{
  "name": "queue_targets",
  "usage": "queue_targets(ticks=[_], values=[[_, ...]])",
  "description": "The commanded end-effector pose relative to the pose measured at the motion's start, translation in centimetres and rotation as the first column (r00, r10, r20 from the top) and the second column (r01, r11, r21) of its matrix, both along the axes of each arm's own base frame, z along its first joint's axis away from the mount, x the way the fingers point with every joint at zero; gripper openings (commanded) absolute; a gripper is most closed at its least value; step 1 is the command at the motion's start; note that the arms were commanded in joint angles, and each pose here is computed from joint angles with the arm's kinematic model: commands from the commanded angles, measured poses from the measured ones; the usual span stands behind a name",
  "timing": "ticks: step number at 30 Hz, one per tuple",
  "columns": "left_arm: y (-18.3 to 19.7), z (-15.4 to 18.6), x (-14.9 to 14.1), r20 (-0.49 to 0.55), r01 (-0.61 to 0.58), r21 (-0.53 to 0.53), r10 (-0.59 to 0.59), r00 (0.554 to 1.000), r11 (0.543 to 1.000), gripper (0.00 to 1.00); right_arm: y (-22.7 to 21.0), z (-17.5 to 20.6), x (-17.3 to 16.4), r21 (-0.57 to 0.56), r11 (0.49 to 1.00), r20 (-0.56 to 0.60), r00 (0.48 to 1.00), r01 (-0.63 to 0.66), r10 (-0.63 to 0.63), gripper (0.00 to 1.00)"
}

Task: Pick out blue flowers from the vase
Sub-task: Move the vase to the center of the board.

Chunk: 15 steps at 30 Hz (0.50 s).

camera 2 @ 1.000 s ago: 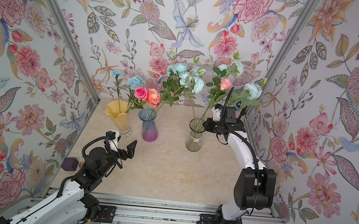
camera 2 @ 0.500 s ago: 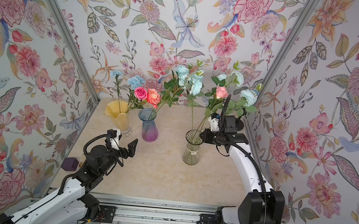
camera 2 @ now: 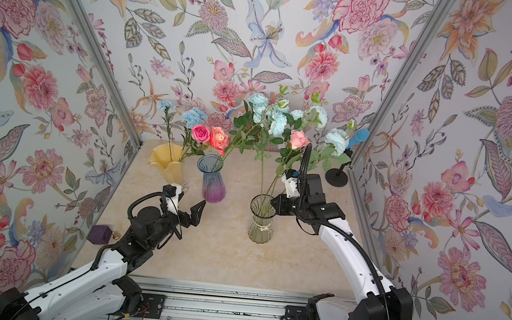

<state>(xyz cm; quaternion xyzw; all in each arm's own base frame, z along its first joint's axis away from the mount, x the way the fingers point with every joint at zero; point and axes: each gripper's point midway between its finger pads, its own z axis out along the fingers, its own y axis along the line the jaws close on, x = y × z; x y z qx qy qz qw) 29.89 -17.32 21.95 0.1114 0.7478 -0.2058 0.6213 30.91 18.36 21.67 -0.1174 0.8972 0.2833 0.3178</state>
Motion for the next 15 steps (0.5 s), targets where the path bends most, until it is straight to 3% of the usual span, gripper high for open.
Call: queue_targets(ticks=[1, 9, 15], values=[[-2.0, 3.0, 0.5, 0.081, 0.022, -0.030, -0.019, 0.997, 0.999, 1.00, 0.8, 1.9, -0.5, 0.041, 0.999, 0.069, 0.998, -0.004, 0.001, 0.00], [-5.6, 3.3, 0.9, 0.101, 0.073, -0.006, -0.072, 0.992, 0.997, 1.00, 1.6, 1.8, -2.3, 0.073, 0.996, 0.039, 0.998, -0.055, 0.052, 0.00], [-7.2, 4.1, 0.9, 0.123, 0.100, -0.009, -0.098, 0.988, 0.995, 1.00, 2.2, 0.4, -2.4, 0.040, 0.997, 0.017, 0.997, -0.070, 0.069, 0.12]])
